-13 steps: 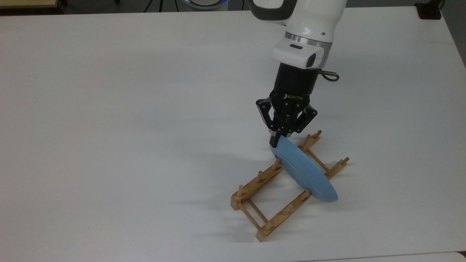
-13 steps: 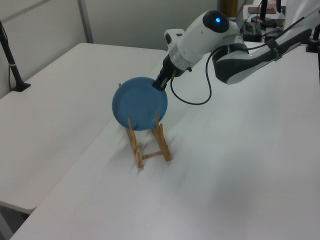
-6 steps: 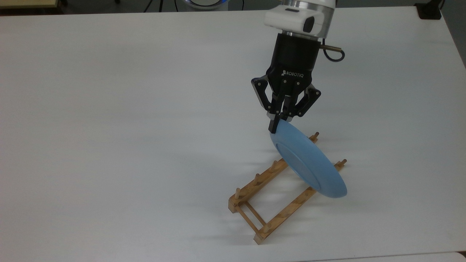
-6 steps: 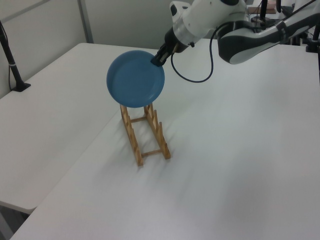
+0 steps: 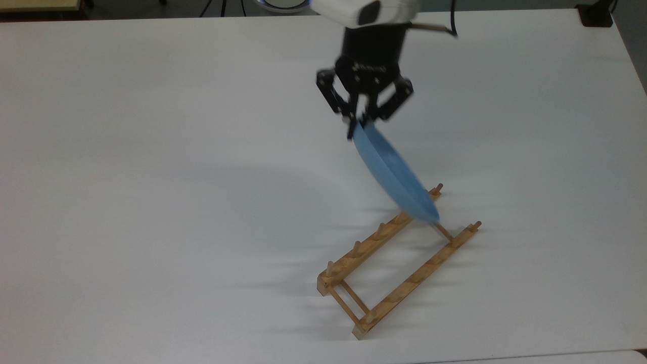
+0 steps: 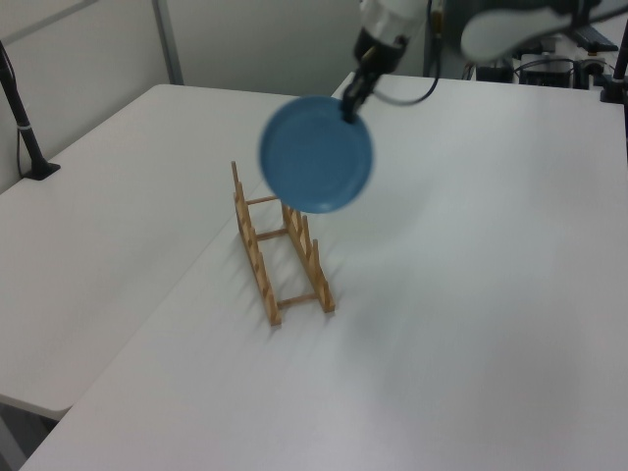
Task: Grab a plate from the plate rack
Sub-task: 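Lift the blue plate up and out of the wooden rack, then lower the blue plate flat onto the table beside the rack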
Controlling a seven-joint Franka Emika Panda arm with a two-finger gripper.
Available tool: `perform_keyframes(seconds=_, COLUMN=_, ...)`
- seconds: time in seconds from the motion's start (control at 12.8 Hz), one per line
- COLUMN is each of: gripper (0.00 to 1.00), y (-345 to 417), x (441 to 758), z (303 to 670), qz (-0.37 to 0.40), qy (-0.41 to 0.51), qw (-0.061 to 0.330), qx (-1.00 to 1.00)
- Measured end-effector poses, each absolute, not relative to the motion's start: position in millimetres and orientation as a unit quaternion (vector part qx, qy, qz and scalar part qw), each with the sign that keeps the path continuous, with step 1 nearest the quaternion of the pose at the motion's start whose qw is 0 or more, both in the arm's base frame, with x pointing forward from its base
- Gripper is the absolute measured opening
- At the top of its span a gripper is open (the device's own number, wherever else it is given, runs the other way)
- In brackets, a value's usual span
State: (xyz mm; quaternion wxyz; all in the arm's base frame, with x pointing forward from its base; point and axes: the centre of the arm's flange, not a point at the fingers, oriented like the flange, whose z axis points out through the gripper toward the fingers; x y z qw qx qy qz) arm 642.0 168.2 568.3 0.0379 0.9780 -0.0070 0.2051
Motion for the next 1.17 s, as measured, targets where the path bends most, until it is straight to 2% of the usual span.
perform_keyframes(seconds=0.23, gripper=0.07, y=128.6, x=607.9, z=588.1, qz=0.088, qy=0.046, qw=0.000, qx=0.995)
perform_keyframes(seconds=0.39, gripper=0.07, y=90.3, x=581.5, z=599.5, qz=0.013, qy=0.115, qw=-0.022, qx=0.993)
perform_keyframes(seconds=0.55, gripper=0.07, y=54.4, x=565.6, z=599.5, qz=-0.037, qy=0.168, qw=-0.042, qx=0.984)
perform_keyframes(seconds=0.86, gripper=0.07, y=-7.0, x=558.8, z=554.7, qz=-0.082, qy=0.190, qw=-0.101, qx=0.973)
perform_keyframes(seconds=1.17, gripper=0.07, y=-46.6, x=563.2, z=499.8, qz=-0.063, qy=0.168, qw=-0.108, qx=0.978)
